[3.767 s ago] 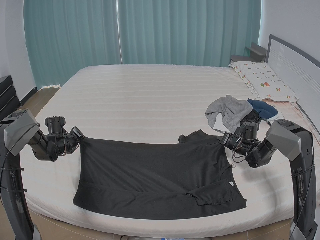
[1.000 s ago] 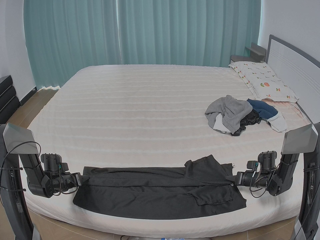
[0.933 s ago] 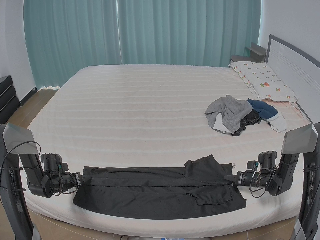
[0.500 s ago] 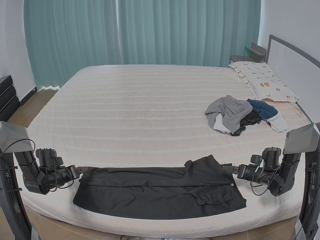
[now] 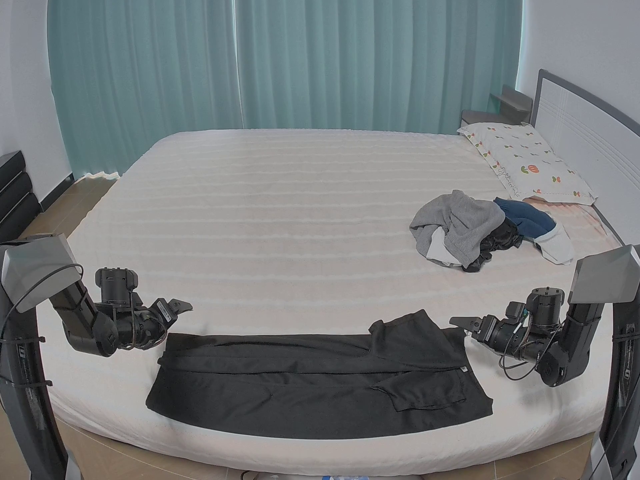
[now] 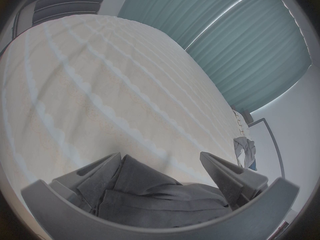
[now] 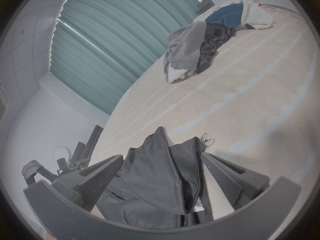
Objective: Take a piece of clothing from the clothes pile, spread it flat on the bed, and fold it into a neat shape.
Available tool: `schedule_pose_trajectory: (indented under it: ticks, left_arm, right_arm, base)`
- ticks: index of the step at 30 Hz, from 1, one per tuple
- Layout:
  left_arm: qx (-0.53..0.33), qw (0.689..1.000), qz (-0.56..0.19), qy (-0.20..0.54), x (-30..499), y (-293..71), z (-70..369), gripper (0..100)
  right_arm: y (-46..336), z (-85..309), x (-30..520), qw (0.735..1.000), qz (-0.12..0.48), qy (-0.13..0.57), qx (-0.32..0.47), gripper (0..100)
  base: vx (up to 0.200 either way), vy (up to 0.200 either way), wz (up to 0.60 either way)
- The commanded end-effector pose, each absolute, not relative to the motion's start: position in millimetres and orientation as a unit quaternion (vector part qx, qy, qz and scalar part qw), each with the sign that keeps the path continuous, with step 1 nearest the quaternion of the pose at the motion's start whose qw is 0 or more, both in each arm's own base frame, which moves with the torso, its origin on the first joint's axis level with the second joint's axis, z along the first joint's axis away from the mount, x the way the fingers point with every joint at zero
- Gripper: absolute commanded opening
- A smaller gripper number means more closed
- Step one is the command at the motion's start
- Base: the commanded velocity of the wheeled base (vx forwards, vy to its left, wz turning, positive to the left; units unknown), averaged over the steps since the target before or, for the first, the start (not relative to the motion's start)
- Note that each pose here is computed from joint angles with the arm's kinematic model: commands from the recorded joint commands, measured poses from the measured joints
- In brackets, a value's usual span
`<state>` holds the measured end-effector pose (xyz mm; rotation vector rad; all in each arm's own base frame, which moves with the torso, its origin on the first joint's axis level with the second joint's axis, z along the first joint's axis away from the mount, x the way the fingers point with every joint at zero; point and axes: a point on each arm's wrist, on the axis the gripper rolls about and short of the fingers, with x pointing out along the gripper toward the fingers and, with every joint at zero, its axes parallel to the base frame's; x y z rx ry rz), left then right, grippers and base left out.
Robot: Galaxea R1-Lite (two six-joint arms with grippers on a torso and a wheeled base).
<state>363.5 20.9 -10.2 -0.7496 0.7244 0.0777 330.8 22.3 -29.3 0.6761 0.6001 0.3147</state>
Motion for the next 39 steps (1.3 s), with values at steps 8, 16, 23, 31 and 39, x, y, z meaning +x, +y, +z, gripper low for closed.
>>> schedule_pose_trajectory:
  ticks: [8,16,23,31,39]
  left_arm:
    - [-0.304,0.878,0.054,0.365,363.4,14.2,-29.9,100]
    - [-0.302,0.879,0.059,0.364,364.1,13.4,-30.6,0]
    - [-0.312,0.875,0.084,0.361,361.8,17.3,-31.5,0]
    - [-0.337,0.867,0.098,0.354,362.1,18.6,-30.1,0]
    - [-0.337,0.868,0.098,0.352,361.9,18.6,-30.5,0]
  right_arm:
    - [22.3,-32.6,331.8,0.887,0.150,0.292,0.326,100]
    - [23.5,-35.0,335.5,0.886,0.151,0.291,0.328,100]
    - [26.4,-43.3,342.1,0.881,0.148,0.307,0.330,100]
    - [33.9,-44.7,352.2,0.880,0.157,0.307,0.326,100]
    - [36.1,-48.9,359.9,0.875,0.153,0.322,0.327,100]
  base:
    - [0.000,0.000,0.00]
    - [0.000,0.000,0.00]
    - [0.000,0.000,0.00]
    - [0.000,0.000,0.00]
    - [0.000,0.000,0.00]
